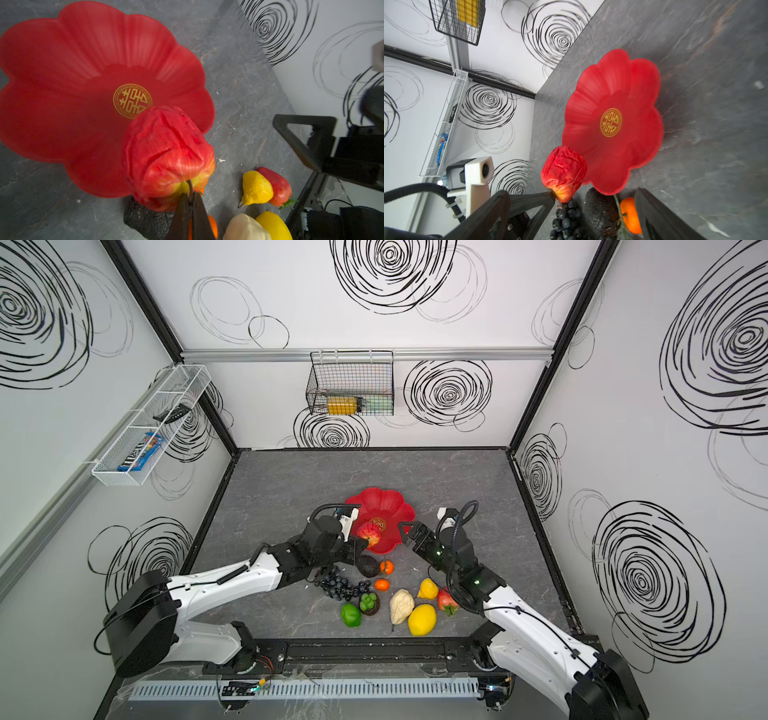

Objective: Place and organize the fake fruits in the fruit bowl
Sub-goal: 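Carry the red apple with the left gripper over the bowl center and lower it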

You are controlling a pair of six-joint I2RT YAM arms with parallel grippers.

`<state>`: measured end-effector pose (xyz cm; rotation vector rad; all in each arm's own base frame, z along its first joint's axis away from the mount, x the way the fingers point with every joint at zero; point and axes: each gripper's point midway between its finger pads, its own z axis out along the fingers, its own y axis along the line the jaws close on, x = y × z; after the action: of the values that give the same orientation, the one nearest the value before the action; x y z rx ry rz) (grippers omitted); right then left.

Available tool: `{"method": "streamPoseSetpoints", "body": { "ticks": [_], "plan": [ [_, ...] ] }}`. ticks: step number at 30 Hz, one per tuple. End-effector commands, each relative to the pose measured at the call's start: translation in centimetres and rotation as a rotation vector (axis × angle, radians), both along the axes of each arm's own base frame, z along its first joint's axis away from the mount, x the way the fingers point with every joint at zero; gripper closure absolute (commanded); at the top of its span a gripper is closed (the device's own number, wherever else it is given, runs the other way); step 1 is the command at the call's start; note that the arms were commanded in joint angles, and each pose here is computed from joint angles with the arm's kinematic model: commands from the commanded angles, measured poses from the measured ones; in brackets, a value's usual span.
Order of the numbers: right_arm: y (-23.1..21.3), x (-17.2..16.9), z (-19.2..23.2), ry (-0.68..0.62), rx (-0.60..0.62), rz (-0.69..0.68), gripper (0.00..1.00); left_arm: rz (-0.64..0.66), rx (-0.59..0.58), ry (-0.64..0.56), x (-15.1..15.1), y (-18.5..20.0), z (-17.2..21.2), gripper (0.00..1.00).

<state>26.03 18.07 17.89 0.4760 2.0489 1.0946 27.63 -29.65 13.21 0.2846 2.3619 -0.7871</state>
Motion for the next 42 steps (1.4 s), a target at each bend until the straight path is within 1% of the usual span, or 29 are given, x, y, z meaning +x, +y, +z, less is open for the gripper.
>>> {"method": "streamPoseSetpoints", "body": {
  "ticks": [1,5,9,12,21,28,37,42],
  "plan": [
    [-1.9,-0.9,-1.6,-0.008,-0.121,-0.015,0.02,-0.029,0.048,0.049,1.0,-0.5,0.2,1.00],
    [-3.4,-2.2,-2.7,-0.002,-0.184,-0.022,0.02,-0.030,0.080,0.103,2.4,-0.6,-0.2,1.00],
    [-4.1,-3.1,-4.1,0.017,-0.216,-0.021,0.02,-0.018,0.050,0.172,3.9,-0.5,-0.6,1.00],
    [-4.2,-3.4,-4.9,0.033,-0.218,-0.014,0.02,-0.010,0.030,0.206,4.9,-0.9,-0.6,1.00],
    [-3.8,-3.6,-5.4,0.038,-0.207,0.004,0.02,-0.009,0.057,0.279,7.4,-1.5,-1.6,1.00],
    [-3.9,-3.6,-6.1,0.058,-0.203,0.000,0.02,-0.026,0.082,0.355,8.0,-1.4,-3.5,1.00],
    [-3.7,-3.5,-6.3,0.066,-0.197,0.003,0.03,-0.027,0.120,0.406,8.7,-0.5,-4.1,1.00],
    [-3.5,-3.5,-6.6,0.075,-0.194,0.008,0.03,-0.033,0.119,0.425,9.1,-0.8,-4.5,1.00]
  ]
}}
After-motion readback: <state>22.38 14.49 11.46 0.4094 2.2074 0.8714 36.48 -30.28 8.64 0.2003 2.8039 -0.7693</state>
